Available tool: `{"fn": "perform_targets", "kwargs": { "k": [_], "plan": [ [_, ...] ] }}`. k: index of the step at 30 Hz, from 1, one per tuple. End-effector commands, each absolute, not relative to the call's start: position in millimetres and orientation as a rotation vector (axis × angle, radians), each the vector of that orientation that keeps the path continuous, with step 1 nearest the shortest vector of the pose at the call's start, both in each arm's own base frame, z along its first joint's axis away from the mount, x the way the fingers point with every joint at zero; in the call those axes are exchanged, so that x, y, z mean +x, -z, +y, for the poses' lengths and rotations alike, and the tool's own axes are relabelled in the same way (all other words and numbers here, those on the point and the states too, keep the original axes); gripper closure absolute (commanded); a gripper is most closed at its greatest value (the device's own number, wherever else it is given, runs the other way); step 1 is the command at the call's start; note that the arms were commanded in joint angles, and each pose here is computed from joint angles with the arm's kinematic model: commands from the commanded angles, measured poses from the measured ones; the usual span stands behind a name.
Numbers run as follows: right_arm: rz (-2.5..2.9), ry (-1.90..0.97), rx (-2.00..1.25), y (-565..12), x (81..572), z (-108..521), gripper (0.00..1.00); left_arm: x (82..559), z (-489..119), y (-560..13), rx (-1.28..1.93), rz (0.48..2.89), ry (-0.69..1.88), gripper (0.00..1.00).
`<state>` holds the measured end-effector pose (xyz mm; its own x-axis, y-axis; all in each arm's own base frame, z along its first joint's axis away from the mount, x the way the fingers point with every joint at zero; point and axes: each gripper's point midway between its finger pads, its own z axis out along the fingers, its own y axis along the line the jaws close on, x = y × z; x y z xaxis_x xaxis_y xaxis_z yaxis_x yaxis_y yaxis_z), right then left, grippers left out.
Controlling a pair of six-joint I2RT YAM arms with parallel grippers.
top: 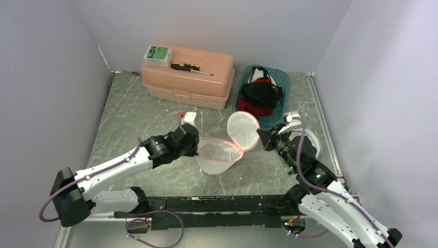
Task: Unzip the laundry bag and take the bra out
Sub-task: Close the laundry bag at the center of the board.
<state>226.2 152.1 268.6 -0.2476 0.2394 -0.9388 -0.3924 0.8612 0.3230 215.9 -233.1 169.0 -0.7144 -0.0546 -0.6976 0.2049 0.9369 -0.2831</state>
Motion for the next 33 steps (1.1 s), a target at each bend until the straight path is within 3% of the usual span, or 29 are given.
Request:
{"fn": "perform_targets", "kwargs": {
  "k": [1,12,16,33],
  "plan": [
    [1.701,-0.532,-0.086,-232,233,150,1.00,217,-231,-131,0.102,2.331,0.416,0.97],
    [1.648,-0.246,-0.044,-253,242,148,1.00,212,-224,-127,0.058,2.354,0.411,0.97],
    [1.647,-0.145,-0.087,-251,239,154,1.00,207,-224,-128,0.032,2.369,0.439,0.90],
    [1.603,0.017,-0.238,-258,217,195,1.00,209,-226,-127,-0.034,2.358,0.463,0.85]
  ]
}}
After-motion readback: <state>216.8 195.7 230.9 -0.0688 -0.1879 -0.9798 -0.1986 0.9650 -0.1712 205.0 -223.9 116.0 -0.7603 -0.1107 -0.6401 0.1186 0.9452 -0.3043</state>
